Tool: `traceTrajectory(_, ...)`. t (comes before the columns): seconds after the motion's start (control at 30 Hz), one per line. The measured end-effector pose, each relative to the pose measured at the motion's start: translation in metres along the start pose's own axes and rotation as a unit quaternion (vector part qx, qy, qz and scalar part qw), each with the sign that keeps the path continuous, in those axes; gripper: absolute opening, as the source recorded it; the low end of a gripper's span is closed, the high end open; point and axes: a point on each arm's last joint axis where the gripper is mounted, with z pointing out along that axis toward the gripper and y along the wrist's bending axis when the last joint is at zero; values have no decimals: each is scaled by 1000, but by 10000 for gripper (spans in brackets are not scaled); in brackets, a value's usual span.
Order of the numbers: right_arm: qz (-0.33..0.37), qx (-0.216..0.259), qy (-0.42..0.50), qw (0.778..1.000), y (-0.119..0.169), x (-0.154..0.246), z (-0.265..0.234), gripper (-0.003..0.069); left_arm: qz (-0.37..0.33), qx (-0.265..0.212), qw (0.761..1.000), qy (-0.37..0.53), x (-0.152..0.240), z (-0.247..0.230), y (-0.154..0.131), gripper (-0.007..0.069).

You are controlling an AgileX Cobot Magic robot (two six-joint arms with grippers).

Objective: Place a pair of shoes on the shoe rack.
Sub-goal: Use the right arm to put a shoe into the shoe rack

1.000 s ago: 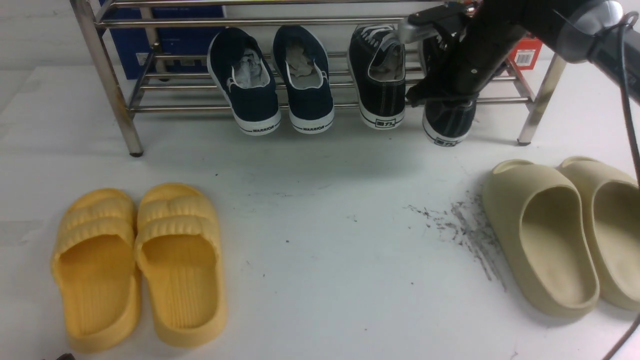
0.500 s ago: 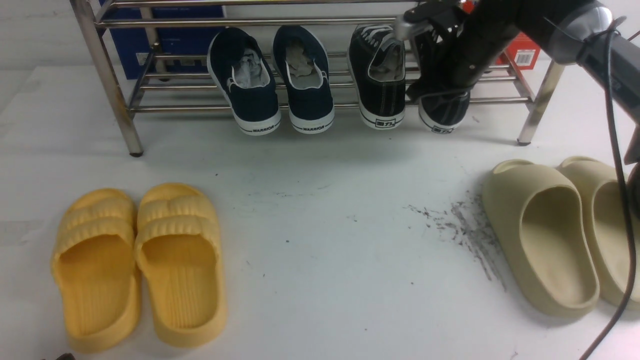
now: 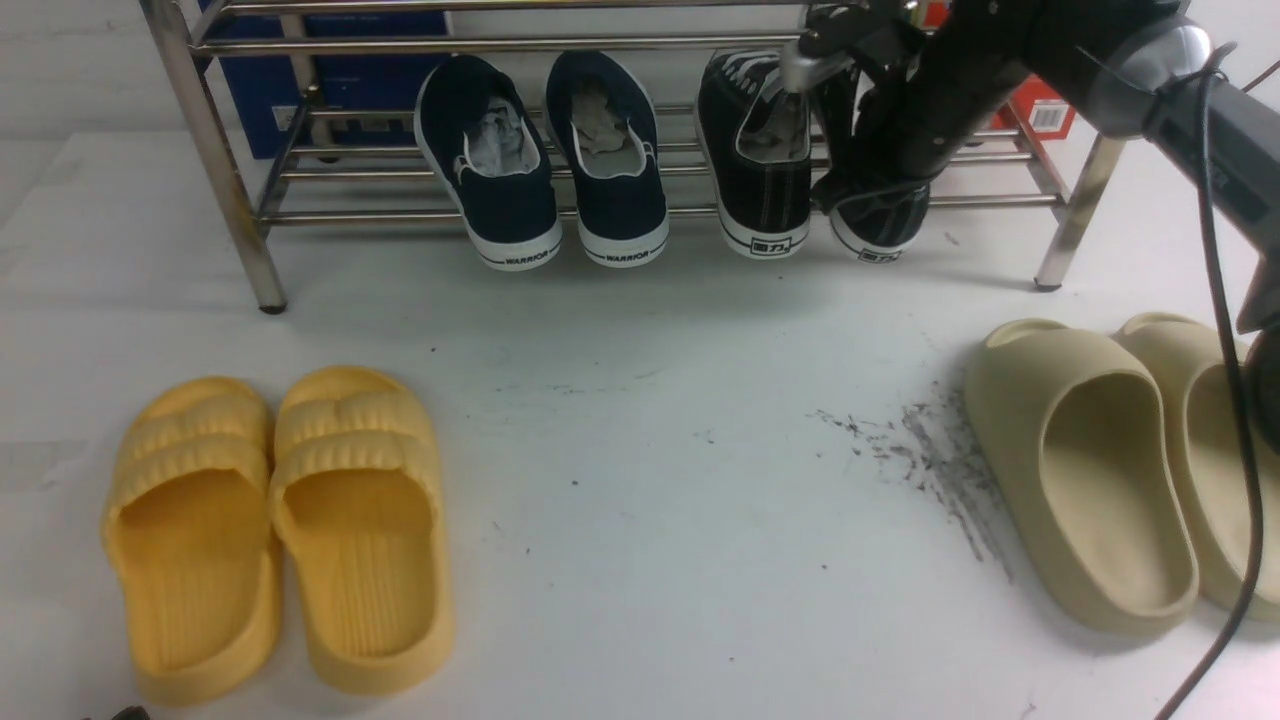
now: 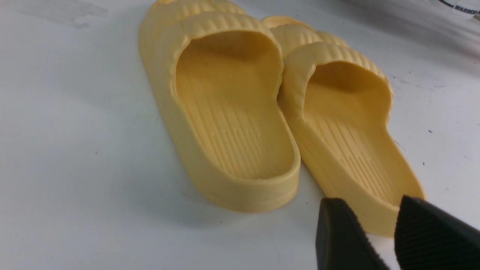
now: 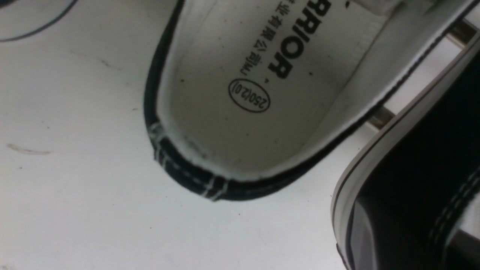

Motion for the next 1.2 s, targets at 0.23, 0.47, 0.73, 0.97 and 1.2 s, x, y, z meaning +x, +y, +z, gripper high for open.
traceTrajectory(0.23, 17, 3, -5, 1000, -1, -1, 0, 41, 0, 0, 1000, 0, 0, 0, 0, 239)
traceTrajectory(0.47, 20, 5, -9, 1000, -1, -2, 0, 41, 0, 0, 1000, 0, 0, 0, 0, 239)
traceTrajectory(0.73, 21, 6, -11, 1000, -1, -2, 0, 51, 0, 0, 1000, 0, 0, 0, 0, 239)
traceTrajectory(0.97, 19, 11, -15, 1000, -2, -4, -2, 93, 0, 0, 1000, 0, 0, 0, 0, 239)
traceTrajectory(1.2, 14, 20, -25, 999, -4, -8, -10, 167, 0, 0, 1000, 0, 0, 0, 0, 239)
